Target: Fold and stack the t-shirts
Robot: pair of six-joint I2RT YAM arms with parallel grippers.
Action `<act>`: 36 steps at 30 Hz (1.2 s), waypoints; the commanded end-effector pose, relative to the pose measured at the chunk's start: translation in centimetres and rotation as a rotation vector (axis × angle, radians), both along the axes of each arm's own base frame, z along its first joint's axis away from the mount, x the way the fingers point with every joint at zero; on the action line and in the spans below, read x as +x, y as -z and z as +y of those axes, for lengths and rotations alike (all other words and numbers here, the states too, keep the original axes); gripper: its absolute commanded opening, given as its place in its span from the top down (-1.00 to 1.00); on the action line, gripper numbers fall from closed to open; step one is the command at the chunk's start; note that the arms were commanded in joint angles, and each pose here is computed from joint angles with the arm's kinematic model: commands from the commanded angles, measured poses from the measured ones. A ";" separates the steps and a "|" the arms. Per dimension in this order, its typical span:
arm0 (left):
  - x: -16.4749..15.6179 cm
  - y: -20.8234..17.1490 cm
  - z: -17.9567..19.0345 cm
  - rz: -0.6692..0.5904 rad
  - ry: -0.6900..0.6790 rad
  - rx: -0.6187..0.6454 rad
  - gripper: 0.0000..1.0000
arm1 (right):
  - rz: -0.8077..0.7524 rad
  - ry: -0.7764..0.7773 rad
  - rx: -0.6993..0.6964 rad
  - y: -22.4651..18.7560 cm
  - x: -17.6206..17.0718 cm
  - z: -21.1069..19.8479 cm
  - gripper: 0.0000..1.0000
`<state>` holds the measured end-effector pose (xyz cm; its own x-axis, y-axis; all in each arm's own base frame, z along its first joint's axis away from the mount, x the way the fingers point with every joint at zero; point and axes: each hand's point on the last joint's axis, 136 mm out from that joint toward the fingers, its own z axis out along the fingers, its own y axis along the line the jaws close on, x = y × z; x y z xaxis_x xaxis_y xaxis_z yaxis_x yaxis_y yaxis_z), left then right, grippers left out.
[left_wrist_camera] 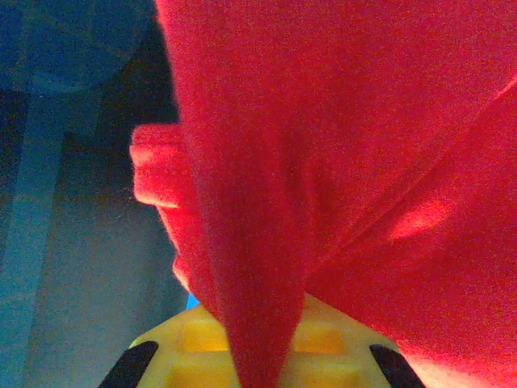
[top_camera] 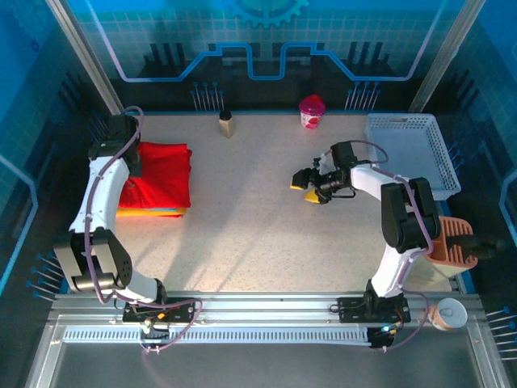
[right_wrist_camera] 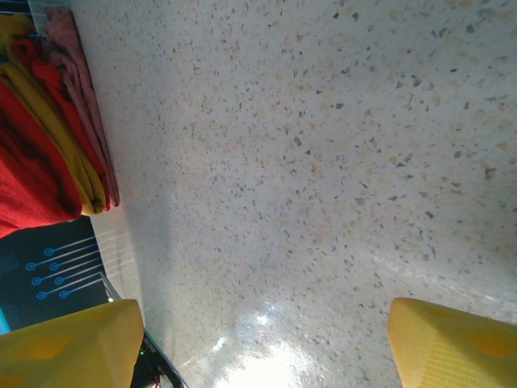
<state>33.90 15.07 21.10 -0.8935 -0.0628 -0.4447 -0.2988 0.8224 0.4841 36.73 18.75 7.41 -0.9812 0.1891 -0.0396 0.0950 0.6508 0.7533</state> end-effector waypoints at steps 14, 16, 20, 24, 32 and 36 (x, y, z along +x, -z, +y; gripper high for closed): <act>1.0 3.1 5.7 0.088 -0.206 0.132 -0.72 | -0.008 -0.042 0.022 -1.7 -1.1 1.2 -0.60; 0.8 2.6 5.3 0.074 -0.231 0.099 -0.74 | -0.006 -0.041 0.017 -1.5 -1.4 1.1 -0.60; 1.1 0.4 2.6 -0.030 -0.233 -0.055 -0.74 | 0.001 -0.038 0.012 -1.1 -1.7 1.1 -0.60; 1.6 -0.5 -1.2 -0.111 -0.191 -0.235 -0.72 | 0.004 -0.035 0.009 -0.8 -1.9 1.4 -0.60; 2.1 4.1 -4.8 -0.133 -0.178 -0.435 -0.67 | 0.004 -0.041 0.003 -0.5 -2.0 2.3 -0.60; 1.9 7.7 -4.1 -0.059 -0.206 -0.408 -0.67 | 0.006 -0.043 -0.001 -0.4 -2.2 2.4 -0.60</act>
